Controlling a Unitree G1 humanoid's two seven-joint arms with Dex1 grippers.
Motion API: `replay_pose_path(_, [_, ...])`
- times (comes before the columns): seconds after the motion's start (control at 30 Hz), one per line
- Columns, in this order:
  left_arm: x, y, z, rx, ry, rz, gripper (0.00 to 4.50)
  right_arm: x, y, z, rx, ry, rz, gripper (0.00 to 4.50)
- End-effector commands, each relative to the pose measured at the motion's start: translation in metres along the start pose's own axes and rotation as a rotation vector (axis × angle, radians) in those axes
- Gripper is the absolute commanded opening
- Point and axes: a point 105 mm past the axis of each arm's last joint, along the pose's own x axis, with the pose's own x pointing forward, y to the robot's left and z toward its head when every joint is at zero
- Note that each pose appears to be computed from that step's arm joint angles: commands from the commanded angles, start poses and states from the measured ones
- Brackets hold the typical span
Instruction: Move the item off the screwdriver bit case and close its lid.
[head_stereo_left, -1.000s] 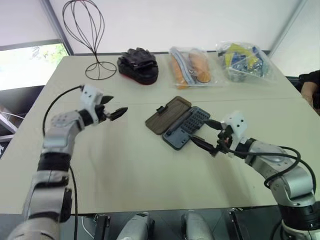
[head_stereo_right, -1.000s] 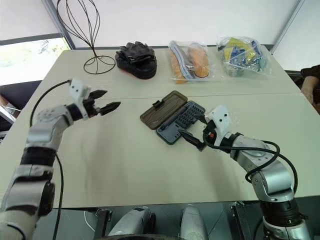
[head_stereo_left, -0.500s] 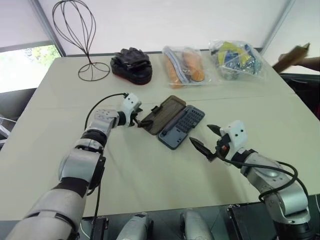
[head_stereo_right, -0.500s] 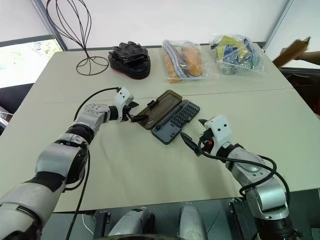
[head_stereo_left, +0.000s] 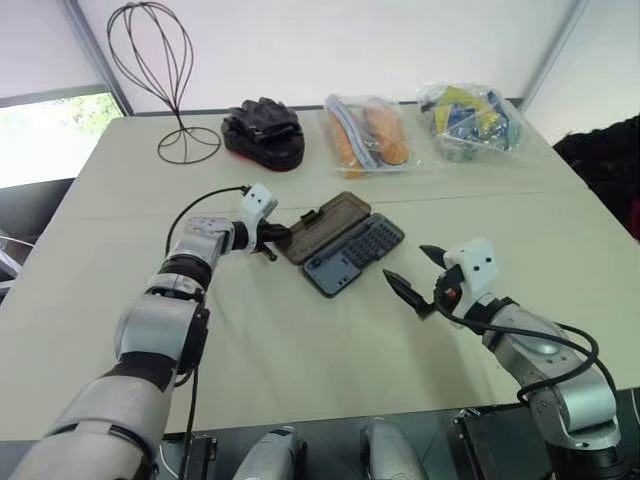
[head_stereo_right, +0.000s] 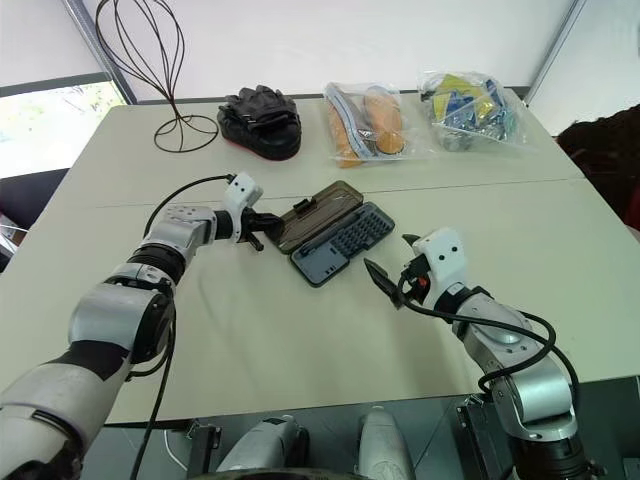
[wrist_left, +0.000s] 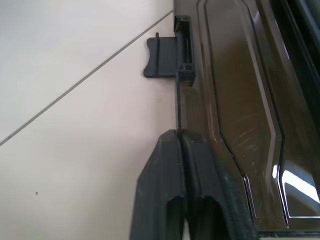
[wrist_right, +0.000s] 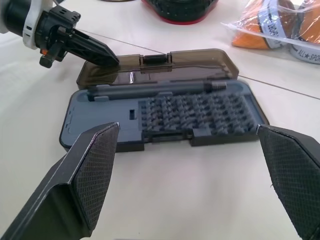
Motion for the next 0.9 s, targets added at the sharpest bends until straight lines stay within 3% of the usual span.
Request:
replay_pose_path(0.03, [-0.003, -0.005, -0.039, -0.037, 0.145, -0.031, 0.03, -0.001, -0.002, 0.010, -0.025, -0.043, -0.012, 4.50])
replay_pose_path(0.13, [-0.004, -0.006, -0.033, 0.037, 0.143, -0.065, 0.03, -0.001, -0.004, 0.010, -0.027, -0.044, -0.018, 4.50])
replay_pose_path(0.37, [-0.014, -0.033, 0.001, 0.514, 0.104, -0.356, 0.03, -0.014, 0.003, 0.016, -0.057, -0.007, 0.098, 4.50])
replay_pose_path(0.6, [-0.016, -0.033, 0.027, 0.851, 0.093, -0.333, 0.03, -0.041, 0.011, 0.026, -0.063, 0.074, 0.242, 4.50])
replay_pose_path(0.73, [-0.011, -0.034, 0.037, 0.956, 0.058, -0.278, 0.03, -0.047, 0.012, 0.024, -0.066, 0.113, 0.256, 4.50])
replay_pose_path(0.9, [-0.008, -0.035, 0.034, 0.991, 0.059, -0.266, 0.03, -0.045, 0.013, 0.023, -0.062, 0.112, 0.251, 4.50])
